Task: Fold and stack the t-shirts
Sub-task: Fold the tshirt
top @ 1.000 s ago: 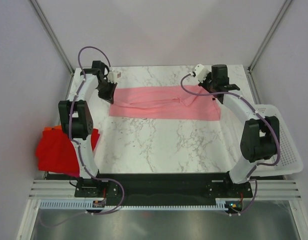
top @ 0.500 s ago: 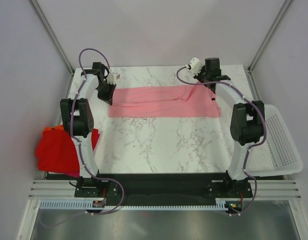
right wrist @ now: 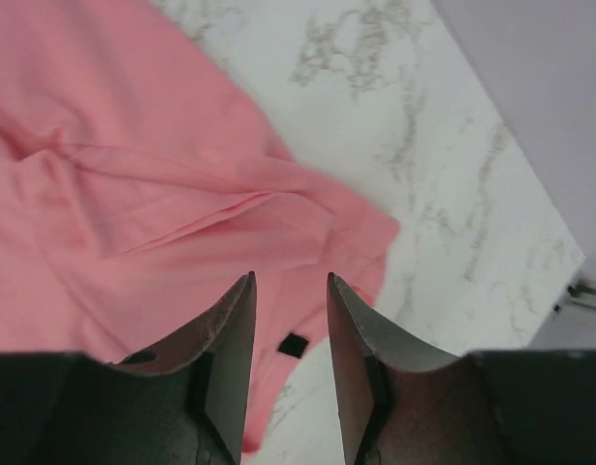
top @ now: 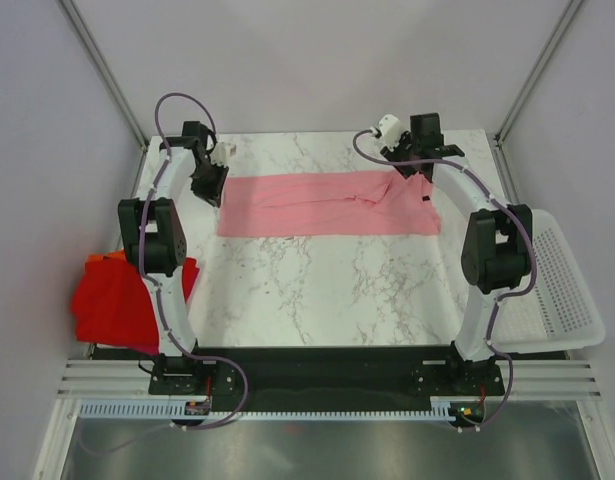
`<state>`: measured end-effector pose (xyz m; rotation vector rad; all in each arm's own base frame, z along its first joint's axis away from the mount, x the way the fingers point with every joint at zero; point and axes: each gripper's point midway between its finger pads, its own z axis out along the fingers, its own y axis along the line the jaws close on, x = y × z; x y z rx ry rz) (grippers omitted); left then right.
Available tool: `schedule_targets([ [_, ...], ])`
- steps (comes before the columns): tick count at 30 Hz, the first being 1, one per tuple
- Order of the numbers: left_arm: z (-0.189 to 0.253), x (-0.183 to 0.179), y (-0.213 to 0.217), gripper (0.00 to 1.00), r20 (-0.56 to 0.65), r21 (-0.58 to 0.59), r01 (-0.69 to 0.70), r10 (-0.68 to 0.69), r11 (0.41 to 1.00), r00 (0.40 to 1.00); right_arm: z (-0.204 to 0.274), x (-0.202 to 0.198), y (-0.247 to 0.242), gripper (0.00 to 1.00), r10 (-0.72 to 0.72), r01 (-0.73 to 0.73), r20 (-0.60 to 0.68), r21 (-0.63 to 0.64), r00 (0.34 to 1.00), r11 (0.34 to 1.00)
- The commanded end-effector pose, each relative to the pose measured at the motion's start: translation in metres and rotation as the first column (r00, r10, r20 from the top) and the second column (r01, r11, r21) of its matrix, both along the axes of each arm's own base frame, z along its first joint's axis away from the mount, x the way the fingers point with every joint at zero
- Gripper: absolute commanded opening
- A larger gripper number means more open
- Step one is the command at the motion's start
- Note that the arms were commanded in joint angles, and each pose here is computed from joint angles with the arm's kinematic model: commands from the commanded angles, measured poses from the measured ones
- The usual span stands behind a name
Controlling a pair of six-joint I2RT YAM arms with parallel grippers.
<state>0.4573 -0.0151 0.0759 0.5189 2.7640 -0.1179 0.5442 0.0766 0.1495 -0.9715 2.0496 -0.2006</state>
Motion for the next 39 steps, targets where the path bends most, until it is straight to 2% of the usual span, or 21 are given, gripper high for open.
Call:
schedule_targets([
  [1, 0.041, 0.005, -0.025, 0.21, 0.115, -0.054, 0.085, -0.079, 0.995, 0.990, -0.037, -0.050, 0.046, 0.43, 0.220, -0.197, -0.226, 0.117, 0.949, 0.973],
  [4, 0.020, -0.012, -0.054, 0.16, 0.049, -0.148, 0.158, -0.152, 0.976, 0.987, -0.058, -0.058, 0.057, 0.44, 0.248, -0.222, -0.296, 0.120, 0.922, 0.968],
  [9, -0.009, -0.026, -0.063, 0.16, -0.046, -0.203, 0.147, -0.159, 0.968, 0.986, -0.072, -0.051, 0.067, 0.44, 0.246, -0.225, -0.308, 0.102, 0.919, 0.969],
  [16, -0.038, -0.032, -0.058, 0.16, -0.118, -0.182, 0.122, -0.145, 0.976, 0.982, -0.081, -0.041, 0.070, 0.44, 0.240, -0.231, -0.305, 0.068, 0.921, 0.971],
  [23, -0.045, -0.031, -0.056, 0.15, -0.135, -0.173, 0.111, -0.135, 0.979, 0.982, -0.086, -0.031, 0.071, 0.40, 0.228, -0.220, -0.296, 0.059, 0.928, 0.974],
  [33, -0.044, -0.030, -0.053, 0.15, -0.131, -0.155, 0.104, -0.125, 0.982, 0.983, -0.091, -0.038, 0.074, 0.39, 0.258, -0.250, -0.326, 0.067, 0.909, 0.966],
  [36, -0.044, -0.029, -0.053, 0.15, -0.131, -0.154, 0.101, -0.122, 0.983, 0.984, -0.094, -0.037, 0.074, 0.31, 0.253, -0.245, -0.331, 0.065, 0.909, 0.967],
  [39, -0.043, -0.028, -0.051, 0.15, -0.124, -0.144, 0.104, -0.122, 0.984, 0.985, -0.096, -0.037, 0.076, 0.19, 0.259, -0.250, -0.337, 0.071, 0.905, 0.966],
])
